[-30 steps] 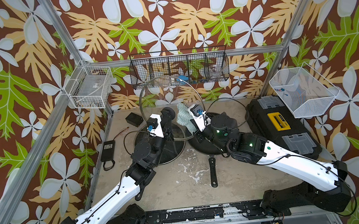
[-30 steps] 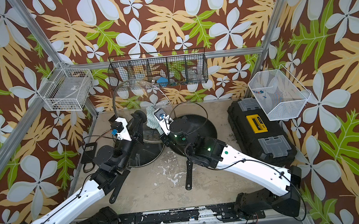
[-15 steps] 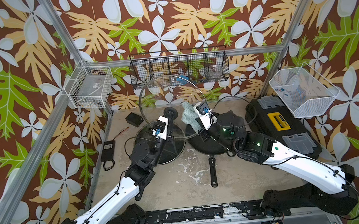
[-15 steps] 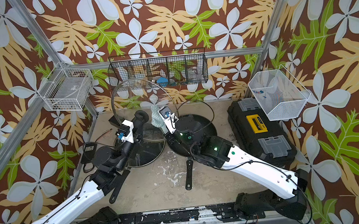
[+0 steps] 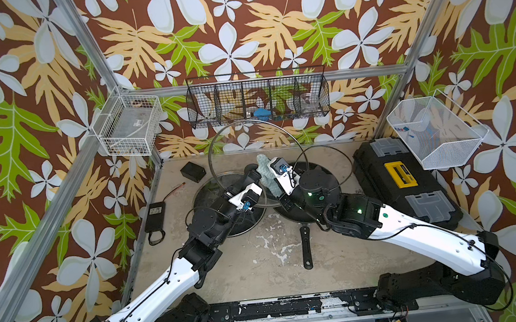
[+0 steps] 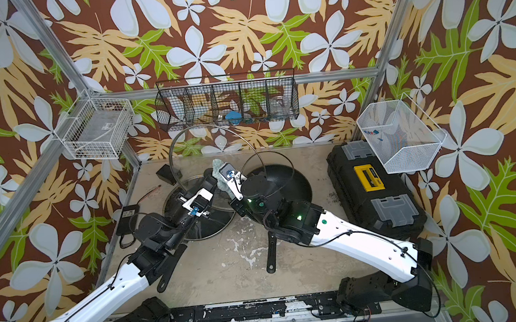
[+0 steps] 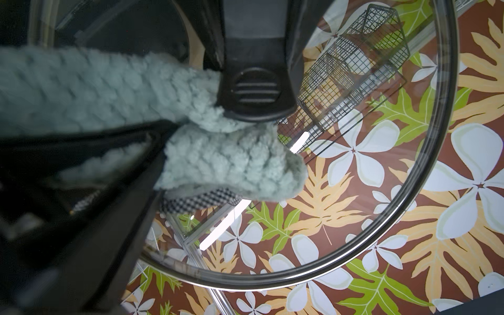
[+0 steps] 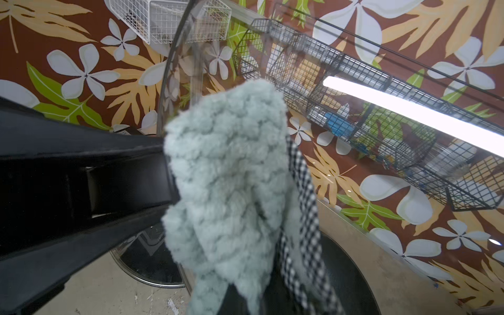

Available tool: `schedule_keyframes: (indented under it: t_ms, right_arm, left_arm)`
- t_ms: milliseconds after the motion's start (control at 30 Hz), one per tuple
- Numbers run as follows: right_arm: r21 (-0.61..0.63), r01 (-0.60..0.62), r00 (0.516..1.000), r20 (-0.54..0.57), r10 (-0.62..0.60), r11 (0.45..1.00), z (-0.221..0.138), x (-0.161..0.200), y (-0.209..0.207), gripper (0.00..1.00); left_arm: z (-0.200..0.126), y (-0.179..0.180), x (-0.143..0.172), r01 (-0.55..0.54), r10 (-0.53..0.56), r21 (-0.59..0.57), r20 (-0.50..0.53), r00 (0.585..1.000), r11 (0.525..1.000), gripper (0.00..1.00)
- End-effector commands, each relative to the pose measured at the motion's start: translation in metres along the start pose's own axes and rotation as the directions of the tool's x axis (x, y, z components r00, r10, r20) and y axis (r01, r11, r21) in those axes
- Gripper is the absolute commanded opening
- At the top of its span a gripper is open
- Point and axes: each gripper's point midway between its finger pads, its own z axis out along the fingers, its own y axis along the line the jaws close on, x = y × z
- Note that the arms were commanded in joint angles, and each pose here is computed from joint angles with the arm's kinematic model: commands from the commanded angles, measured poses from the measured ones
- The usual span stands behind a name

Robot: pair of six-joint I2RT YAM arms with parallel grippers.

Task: Wipe the pot lid with a cloth
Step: Wipe the pot lid.

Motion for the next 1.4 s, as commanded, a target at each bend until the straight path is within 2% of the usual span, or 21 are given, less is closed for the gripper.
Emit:
schedule_keyframes:
  t_ms: [0,167,333,500,800,900,1167,1233,1367]
  right_arm:
    - [0.135,-0.034,0.999,0.037,0.03,0.99,-0.008,-0.012,-0.041,0.0]
    - [0.174,-0.019,0.998,0.059,0.009,0.985,-0.015,-0.027,-0.059,0.0]
    - [0.069,-0.02,0.999,0.052,0.016,0.997,-0.006,-0.023,-0.029,0.0]
    - [0.015,0.019,1.0,0.016,-0.02,1.0,0.004,-0.013,0.003,0.0]
    - [0.157,0.012,0.999,0.032,-0.017,0.988,-0.001,-0.027,-0.045,0.0]
    - [0.143,0.026,0.999,0.034,-0.031,0.989,0.001,-0.033,-0.043,0.0]
    - [0.016,0.134,0.991,-0.019,-0.133,0.991,0.018,-0.019,0.014,0.0]
    - [0.023,0.155,0.988,-0.026,-0.155,0.988,0.02,-0.018,0.015,0.0]
    - [0.115,0.162,0.987,-0.003,-0.162,0.98,0.013,-0.032,-0.007,0.0]
  left_arm:
    - [-0.007,0.02,-0.037,-0.106,0.117,-0.083,0.148,0.982,0.991,0.0]
    - [-0.01,0.01,-0.032,-0.222,0.228,-0.06,0.142,0.963,0.973,0.0]
    - [-0.01,0.004,-0.027,-0.303,0.306,-0.04,0.124,0.944,0.952,0.0]
    - [-0.009,0.002,-0.023,-0.335,0.336,-0.032,0.112,0.935,0.942,0.0]
    - [-0.009,-0.007,-0.014,-0.402,0.401,-0.001,0.094,0.911,0.915,0.0]
    - [-0.01,-0.011,-0.011,-0.433,0.429,0.02,0.093,0.898,0.901,0.0]
    - [-0.009,-0.019,0.001,-0.573,0.57,0.065,0.069,0.819,0.817,0.0]
    - [-0.009,-0.02,0.002,-0.6,0.596,0.074,0.068,0.8,0.797,0.0]
    - [-0.008,-0.022,0.009,-0.658,0.656,0.098,0.056,0.753,0.747,0.0]
